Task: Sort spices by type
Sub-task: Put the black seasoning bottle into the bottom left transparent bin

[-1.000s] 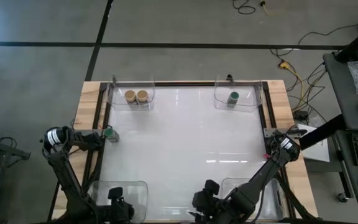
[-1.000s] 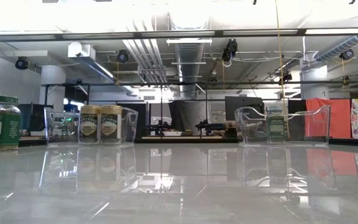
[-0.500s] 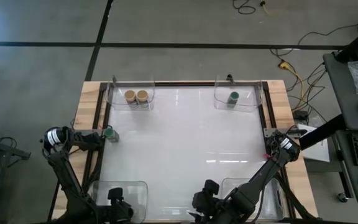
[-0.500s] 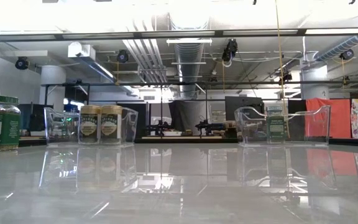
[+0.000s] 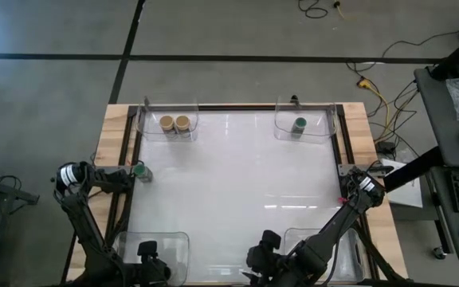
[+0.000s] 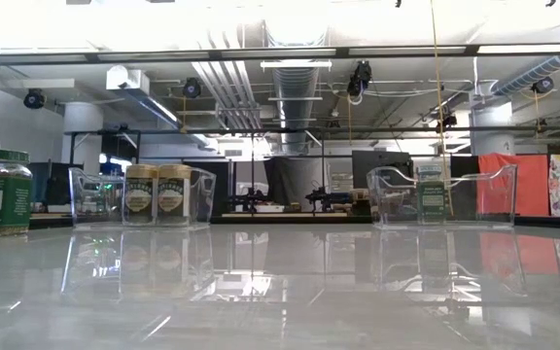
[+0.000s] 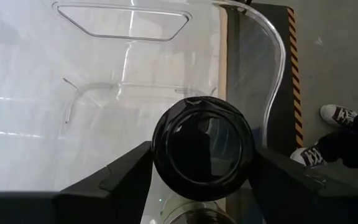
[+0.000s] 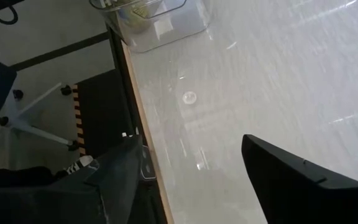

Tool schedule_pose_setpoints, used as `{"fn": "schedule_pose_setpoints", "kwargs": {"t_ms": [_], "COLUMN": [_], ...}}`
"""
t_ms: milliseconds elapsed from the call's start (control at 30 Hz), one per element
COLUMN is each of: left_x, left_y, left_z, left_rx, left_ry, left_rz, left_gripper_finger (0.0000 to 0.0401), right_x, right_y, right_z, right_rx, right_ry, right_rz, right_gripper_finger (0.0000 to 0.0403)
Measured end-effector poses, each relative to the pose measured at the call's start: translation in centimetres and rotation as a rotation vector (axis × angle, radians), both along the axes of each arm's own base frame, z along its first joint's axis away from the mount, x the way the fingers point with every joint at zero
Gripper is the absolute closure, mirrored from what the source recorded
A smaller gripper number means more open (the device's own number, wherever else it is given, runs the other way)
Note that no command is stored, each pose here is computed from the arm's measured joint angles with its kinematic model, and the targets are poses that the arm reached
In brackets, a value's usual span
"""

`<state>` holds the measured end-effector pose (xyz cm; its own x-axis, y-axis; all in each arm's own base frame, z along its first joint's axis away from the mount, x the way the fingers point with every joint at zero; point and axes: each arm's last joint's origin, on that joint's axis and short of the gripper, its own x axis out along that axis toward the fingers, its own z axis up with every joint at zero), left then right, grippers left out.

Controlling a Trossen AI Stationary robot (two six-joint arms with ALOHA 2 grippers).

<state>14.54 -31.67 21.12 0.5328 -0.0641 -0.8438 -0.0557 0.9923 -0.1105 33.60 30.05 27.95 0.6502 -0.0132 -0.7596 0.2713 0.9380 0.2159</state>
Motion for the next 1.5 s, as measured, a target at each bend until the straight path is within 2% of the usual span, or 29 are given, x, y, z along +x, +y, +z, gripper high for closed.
{"fn": "schedule_pose_setpoints", "kwargs": {"t_ms": [200,400,467,700,1100,1500], "left_x": [0.0,0.0,-0.1,-0.1,-0.3,-0.3], "left_y": [0.0,0.1,0.1,0.2,0.1,0.0], "left_z": [0.0,0.1,0.2,0.5,0.5,1.0], "left_rx": [0.003,0.019,0.021,0.034,0.027,0.002], "left_ry": [0.002,0.001,0.009,0.012,0.062,0.068], "left_rz": [-0.001,-0.035,-0.052,-0.103,-0.16,-0.165], "left_gripper_finger": [0.0175,0.022,0.0223,0.0202,0.0197,0.017], "right_x": [0.0,-0.1,-0.1,-0.1,-0.1,0.0], "right_y": [0.0,-0.1,-0.1,-0.1,-0.2,-0.3], "right_z": [0.0,-0.1,-0.1,-0.1,-0.1,0.0], "right_rx": [-0.004,-0.011,-0.01,-0.005,-0.02,-0.038], "right_ry": [0.005,0.014,0.014,0.014,-0.001,-0.016], "right_rz": [0.0,-0.003,-0.003,-0.01,-0.023,-0.037], "right_gripper_finger": [0.0131,0.0139,0.0141,0.0138,0.0131,0.0088]}}
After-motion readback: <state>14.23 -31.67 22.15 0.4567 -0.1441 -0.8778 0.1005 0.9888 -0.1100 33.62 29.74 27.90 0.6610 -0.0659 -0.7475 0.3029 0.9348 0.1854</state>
